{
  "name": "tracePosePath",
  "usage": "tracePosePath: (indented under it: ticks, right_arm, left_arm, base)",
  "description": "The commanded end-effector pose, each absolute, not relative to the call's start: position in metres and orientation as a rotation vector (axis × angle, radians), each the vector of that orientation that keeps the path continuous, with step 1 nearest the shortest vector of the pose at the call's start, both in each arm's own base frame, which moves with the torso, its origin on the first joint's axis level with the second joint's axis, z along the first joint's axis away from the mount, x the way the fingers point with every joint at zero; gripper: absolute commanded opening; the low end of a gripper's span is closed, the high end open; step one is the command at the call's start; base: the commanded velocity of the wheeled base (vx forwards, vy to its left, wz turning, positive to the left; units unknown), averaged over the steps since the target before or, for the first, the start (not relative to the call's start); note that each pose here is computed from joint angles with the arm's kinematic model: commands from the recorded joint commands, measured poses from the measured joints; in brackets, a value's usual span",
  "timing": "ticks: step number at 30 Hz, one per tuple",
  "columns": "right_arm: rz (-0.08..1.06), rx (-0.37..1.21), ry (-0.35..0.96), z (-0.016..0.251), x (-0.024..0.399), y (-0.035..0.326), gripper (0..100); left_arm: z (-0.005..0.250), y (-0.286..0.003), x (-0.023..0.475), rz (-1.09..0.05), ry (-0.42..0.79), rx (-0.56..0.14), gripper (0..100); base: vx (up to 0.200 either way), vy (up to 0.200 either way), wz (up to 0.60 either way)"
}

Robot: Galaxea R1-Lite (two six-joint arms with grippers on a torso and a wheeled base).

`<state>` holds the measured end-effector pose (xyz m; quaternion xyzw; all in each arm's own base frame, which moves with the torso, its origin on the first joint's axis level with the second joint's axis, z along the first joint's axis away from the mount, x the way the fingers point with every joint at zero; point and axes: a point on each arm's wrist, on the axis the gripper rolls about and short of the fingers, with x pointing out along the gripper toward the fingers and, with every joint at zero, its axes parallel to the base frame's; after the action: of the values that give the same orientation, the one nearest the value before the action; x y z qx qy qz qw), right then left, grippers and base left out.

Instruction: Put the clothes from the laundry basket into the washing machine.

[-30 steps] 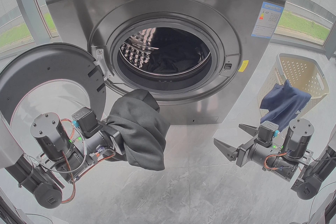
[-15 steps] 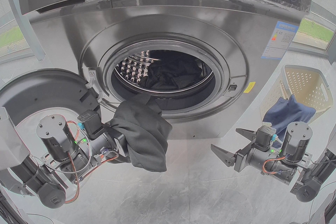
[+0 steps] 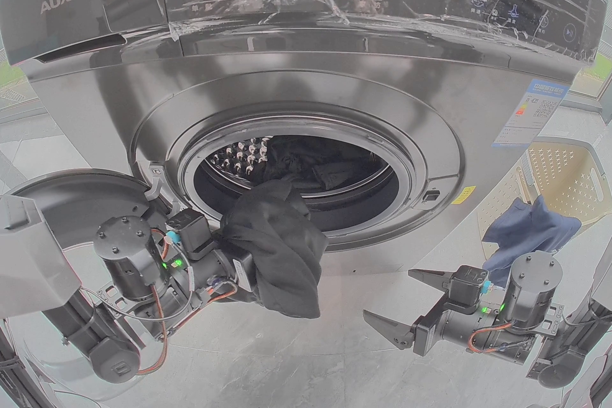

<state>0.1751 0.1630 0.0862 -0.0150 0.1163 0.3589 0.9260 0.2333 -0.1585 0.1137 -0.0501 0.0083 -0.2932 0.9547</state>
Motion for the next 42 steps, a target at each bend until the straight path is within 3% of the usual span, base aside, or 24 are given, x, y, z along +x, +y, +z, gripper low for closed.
tracePosePath:
  ticks: [1, 7, 12, 21, 36, 37, 42]
  right_arm:
    - [0.747, -0.037, 0.247, 0.084, 0.174, 0.166, 100]
    - [0.749, -0.034, 0.242, 0.085, 0.174, 0.167, 100]
    - [0.75, -0.034, 0.243, 0.084, 0.174, 0.167, 100]
    - [0.75, -0.038, 0.261, 0.08, 0.175, 0.169, 100]
    - [0.757, -0.042, 0.276, 0.076, 0.175, 0.17, 100]
    - [0.755, -0.042, 0.275, 0.076, 0.175, 0.17, 100]
    - [0.757, -0.036, 0.269, 0.077, 0.175, 0.17, 100]
  left_arm:
    - [0.107, -0.186, 0.261, -0.562, -0.02, -0.116, 0]
    - [0.083, -0.213, 0.304, -0.53, -0.037, -0.142, 0]
    - [0.088, -0.23, 0.336, -0.53, -0.118, -0.2, 0]
    - [0.079, -0.24, 0.391, -0.477, -0.127, -0.199, 0]
    - [0.132, -0.254, 0.482, -0.347, -0.265, -0.263, 0]
    - [0.121, -0.251, 0.487, -0.321, -0.219, -0.256, 0]
    - [0.123, -0.246, 0.489, -0.313, -0.215, -0.271, 0]
  base:
    - [0.0, 0.0, 0.0]
    - [0.0, 0.0, 0.0]
    - [0.0, 0.0, 0.0]
    - [0.0, 0.0, 0.0]
    - [0.0, 0.0, 0.0]
    - [0.0, 0.0, 0.0]
    - [0.0, 0.0, 0.0]
